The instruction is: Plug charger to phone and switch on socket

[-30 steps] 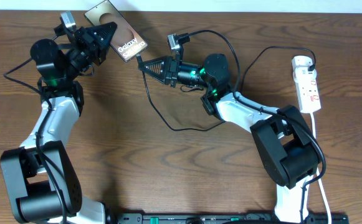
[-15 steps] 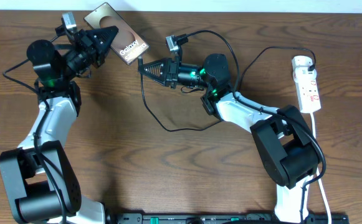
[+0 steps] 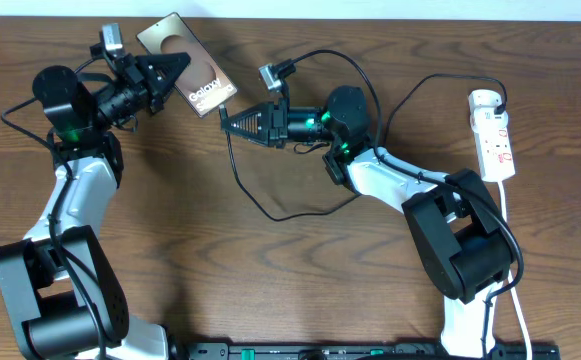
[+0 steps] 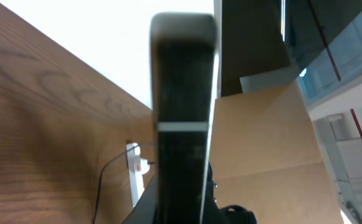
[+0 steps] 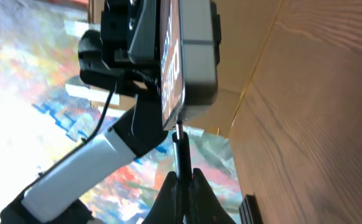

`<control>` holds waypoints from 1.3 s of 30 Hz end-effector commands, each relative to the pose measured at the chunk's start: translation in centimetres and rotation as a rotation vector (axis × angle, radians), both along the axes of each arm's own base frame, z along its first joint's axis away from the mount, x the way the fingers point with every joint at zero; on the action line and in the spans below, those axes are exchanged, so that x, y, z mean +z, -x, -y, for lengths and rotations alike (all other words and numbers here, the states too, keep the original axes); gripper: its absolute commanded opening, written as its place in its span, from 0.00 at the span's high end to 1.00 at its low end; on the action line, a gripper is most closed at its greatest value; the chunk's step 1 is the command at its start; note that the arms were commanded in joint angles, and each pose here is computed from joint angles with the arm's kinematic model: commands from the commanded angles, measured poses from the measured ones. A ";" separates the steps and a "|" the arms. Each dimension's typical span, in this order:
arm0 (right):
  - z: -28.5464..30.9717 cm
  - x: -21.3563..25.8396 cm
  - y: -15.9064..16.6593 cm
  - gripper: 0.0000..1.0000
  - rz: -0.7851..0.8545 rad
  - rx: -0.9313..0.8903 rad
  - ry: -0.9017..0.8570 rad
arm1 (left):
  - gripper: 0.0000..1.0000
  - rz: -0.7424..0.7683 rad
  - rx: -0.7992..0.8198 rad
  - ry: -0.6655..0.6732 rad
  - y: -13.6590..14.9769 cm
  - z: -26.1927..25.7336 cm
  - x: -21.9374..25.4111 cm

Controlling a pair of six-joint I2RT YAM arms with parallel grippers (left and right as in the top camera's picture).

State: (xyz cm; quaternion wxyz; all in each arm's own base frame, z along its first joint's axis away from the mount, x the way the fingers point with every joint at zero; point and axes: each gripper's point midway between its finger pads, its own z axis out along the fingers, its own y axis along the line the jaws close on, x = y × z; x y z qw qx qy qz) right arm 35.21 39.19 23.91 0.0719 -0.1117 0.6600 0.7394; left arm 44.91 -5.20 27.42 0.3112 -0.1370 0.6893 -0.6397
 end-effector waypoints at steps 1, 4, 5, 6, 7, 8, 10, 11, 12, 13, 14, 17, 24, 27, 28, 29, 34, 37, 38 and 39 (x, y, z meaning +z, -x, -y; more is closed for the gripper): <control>0.2 0.6 0.4 0.99 0.050 0.035 -0.003 | 0.93 0.065 -0.106 -0.035 1.7 1.1 0.9; 0.3 0.5 0.5 0.99 0.060 0.051 0.000 | 0.93 0.075 -0.137 -0.042 2.1 1.3 0.9; 0.3 0.5 0.6 0.99 0.060 0.055 0.001 | 0.93 0.075 -0.141 -0.042 2.2 1.4 0.9; 0.4 0.5 0.6 0.99 0.061 0.058 0.002 | 0.93 0.079 -0.145 -0.045 2.2 1.4 0.9; 0.4 0.4 0.7 0.99 0.061 0.062 0.002 | 0.93 0.090 -0.153 -0.052 2.4 1.5 0.9; 0.4 0.4 0.8 0.99 0.062 0.067 0.003 | 0.93 0.098 -0.161 -0.057 2.5 1.5 0.9; 0.5 0.4 1.0 0.99 0.067 0.078 0.006 | 0.93 0.107 -0.177 -0.063 2.7 1.7 0.9; 0.5 0.4 1.0 0.99 0.067 0.081 0.006 | 0.93 0.111 -0.183 -0.066 2.8 1.7 0.8; 0.6 0.3 1.1 0.99 0.069 0.086 0.007 | 0.93 0.114 -0.190 -0.067 2.9 1.7 0.8; 0.6 0.3 1.1 0.99 0.073 0.092 0.008 | 0.93 0.114 -0.193 -0.067 3.0 1.7 0.8; 0.7 0.3 1.2 0.99 0.074 0.098 0.010 | 0.93 0.117 -0.201 -0.070 3.2 1.7 0.8; 0.7 0.2 1.5 0.99 0.078 0.112 0.012 | 0.93 0.124 -0.224 -0.074 3.6 1.5 0.8; 0.7 0.2 1.3 0.99 0.085 0.105 0.010 | 0.93 0.125 -0.263 -0.076 4.4 1.1 0.7; 0.7 0.3 1.0 0.99 0.084 0.087 0.007 | 0.93 0.124 -0.228 -0.075 3.8 1.0 0.8; 0.7 0.3 1.0 0.99 0.087 0.084 0.006 | 0.93 0.124 -0.222 -0.075 3.7 1.0 0.8; 0.6 0.2 0.7 0.99 0.082 0.070 0.008 | 0.93 0.124 -0.215 -0.075 3.5 1.2 0.8; 0.5 -0.6 -0.1 0.99 0.054 0.031 0.031 | 0.93 0.138 -0.229 -0.081 3.5 2.1 0.8; 0.4 -0.7 -0.1 0.99 0.057 0.030 0.035 | 0.93 0.139 -0.229 -0.082 3.5 2.1 0.8; 0.4 -0.7 -0.1 0.99 0.058 0.030 0.035 | 0.93 0.139 -0.229 -0.082 3.5 2.1 0.8; 0.4 -0.7 -0.1 0.99 0.061 0.029 0.034 | 0.93 0.139 -0.229 -0.082 3.5 2.1 0.8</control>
